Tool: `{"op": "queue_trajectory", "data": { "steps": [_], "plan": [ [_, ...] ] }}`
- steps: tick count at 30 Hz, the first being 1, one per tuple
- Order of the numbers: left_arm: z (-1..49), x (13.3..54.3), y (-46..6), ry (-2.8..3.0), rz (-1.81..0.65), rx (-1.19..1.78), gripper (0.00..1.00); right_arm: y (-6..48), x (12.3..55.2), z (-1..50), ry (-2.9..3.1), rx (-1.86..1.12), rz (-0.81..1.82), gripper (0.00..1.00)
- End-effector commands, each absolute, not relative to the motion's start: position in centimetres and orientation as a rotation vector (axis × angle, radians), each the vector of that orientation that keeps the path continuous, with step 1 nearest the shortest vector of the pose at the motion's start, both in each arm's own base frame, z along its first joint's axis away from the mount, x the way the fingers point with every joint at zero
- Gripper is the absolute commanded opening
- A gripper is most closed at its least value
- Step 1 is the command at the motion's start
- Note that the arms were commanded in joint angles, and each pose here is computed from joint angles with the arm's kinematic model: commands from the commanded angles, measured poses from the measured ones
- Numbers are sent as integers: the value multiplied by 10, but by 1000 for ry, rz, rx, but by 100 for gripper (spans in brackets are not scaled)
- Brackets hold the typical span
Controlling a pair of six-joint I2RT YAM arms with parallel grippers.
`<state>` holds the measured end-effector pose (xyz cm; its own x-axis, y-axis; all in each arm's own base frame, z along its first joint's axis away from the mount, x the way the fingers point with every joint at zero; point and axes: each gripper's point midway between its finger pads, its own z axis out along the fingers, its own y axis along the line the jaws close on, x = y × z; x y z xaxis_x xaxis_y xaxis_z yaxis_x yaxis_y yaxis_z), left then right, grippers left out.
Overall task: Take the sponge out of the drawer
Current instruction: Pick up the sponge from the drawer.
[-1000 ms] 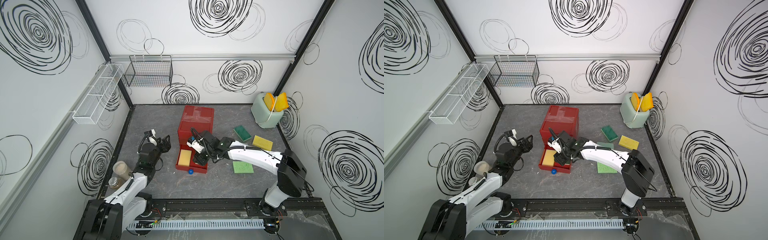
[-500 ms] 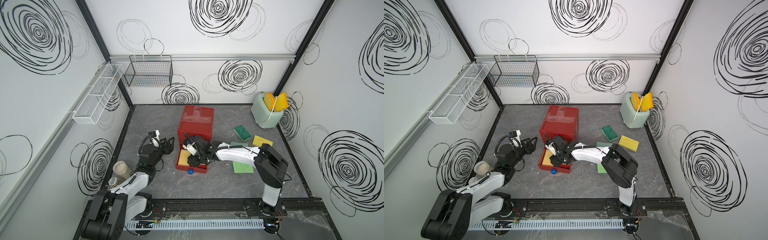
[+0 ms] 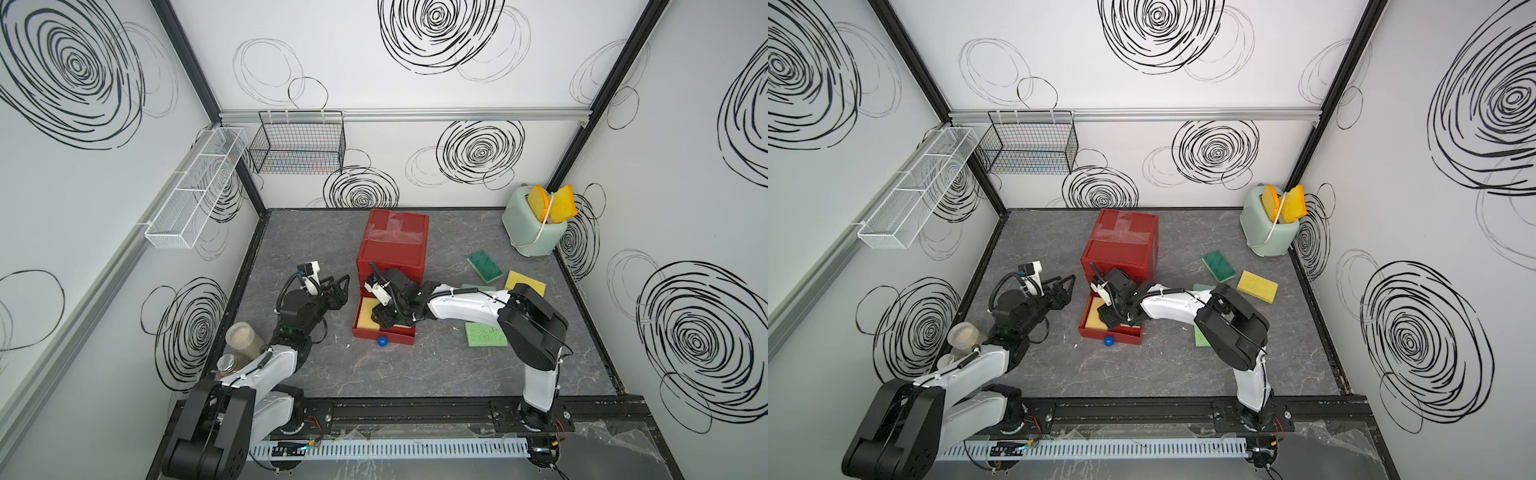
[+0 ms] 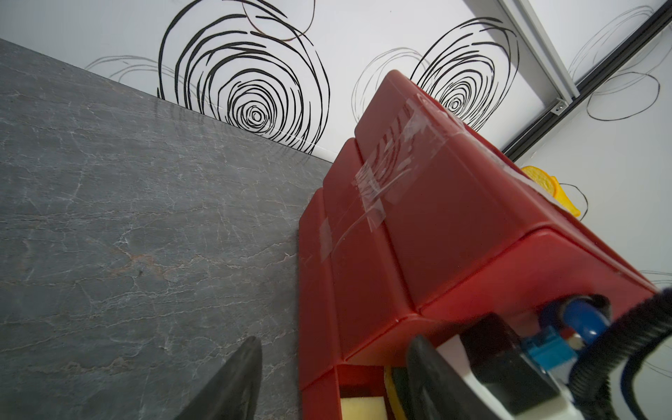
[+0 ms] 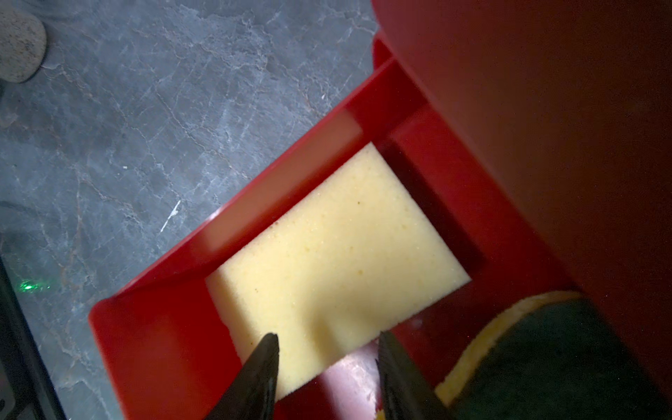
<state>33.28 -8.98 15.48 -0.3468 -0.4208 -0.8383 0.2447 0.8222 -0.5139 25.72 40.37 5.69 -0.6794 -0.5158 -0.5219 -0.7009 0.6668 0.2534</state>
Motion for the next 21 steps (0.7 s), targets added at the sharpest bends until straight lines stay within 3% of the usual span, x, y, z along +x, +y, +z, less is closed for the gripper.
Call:
{"op": "queue_trajectory", "data": {
  "steps": [1,21],
  "plan": [
    [170,333,-88,1734,-681,-105,67,386,265,37,2555,-880,548,47],
    [170,330,-88,1729,-685,-109,67,382,241,-10,2585,-1045,328,46]
  ]
}}
